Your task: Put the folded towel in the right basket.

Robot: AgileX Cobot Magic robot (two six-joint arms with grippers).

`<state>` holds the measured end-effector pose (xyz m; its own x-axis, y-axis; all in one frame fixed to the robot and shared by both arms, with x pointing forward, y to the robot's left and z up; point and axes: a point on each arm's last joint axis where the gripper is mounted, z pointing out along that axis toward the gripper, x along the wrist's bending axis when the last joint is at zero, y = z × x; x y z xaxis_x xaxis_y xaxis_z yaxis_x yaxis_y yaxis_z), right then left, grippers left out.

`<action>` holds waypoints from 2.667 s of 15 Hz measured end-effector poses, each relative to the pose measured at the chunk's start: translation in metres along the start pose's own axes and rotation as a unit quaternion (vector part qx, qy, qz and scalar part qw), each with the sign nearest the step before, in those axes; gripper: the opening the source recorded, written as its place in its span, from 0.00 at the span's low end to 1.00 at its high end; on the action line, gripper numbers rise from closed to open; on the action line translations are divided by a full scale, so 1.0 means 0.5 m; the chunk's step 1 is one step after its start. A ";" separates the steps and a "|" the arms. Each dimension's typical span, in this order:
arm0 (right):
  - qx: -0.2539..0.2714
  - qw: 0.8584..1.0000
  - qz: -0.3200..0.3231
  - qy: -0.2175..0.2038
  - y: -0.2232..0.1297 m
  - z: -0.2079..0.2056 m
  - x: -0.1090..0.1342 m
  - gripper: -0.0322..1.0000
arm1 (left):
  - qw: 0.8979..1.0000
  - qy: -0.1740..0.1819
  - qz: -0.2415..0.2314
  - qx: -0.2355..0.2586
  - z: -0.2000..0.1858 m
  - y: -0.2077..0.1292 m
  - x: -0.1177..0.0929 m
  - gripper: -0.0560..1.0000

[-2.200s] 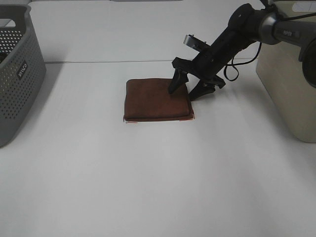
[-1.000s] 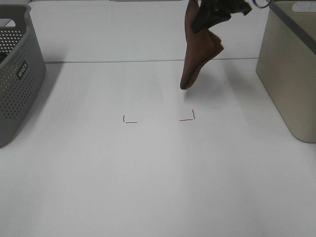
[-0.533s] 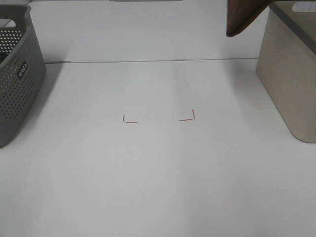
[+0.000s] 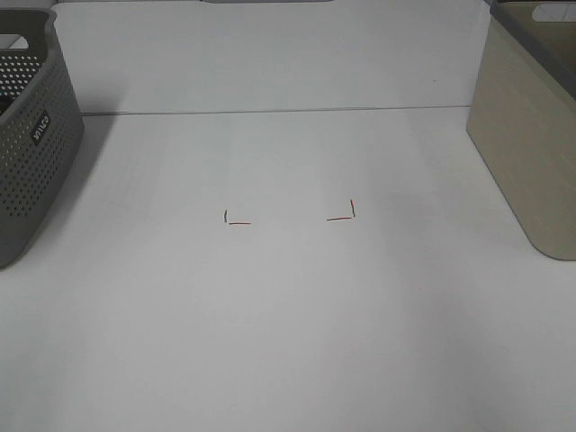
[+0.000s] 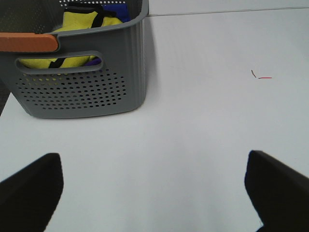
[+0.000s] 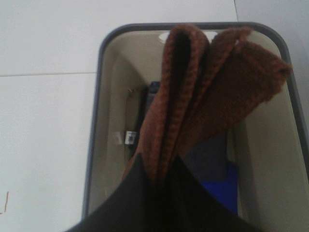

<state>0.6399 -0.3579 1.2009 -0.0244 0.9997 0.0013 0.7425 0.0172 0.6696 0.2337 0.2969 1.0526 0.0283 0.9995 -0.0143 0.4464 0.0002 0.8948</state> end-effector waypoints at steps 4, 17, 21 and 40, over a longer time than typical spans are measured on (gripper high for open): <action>0.085 0.995 0.040 0.023 -0.069 0.082 -0.026 0.09 | 1.000 0.000 0.000 0.000 0.000 0.000 0.000 0.97; 0.086 0.988 0.098 0.079 -0.091 0.110 0.002 0.70 | 1.000 0.000 0.000 0.000 0.000 0.000 0.000 0.97; 0.097 0.990 0.028 0.102 -0.084 0.069 0.111 0.78 | 1.000 0.000 0.000 0.000 0.000 0.000 0.000 0.97; 0.168 0.984 0.004 0.064 -0.636 -0.200 0.164 0.81 | 1.000 0.000 0.000 0.000 0.000 0.000 0.000 0.97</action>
<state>0.3350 -0.2829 1.0623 -0.0856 0.9899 0.1126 0.9219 0.0358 0.3858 0.2337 0.2969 1.0526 0.0283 0.9995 -0.0143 0.4464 0.0002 0.8948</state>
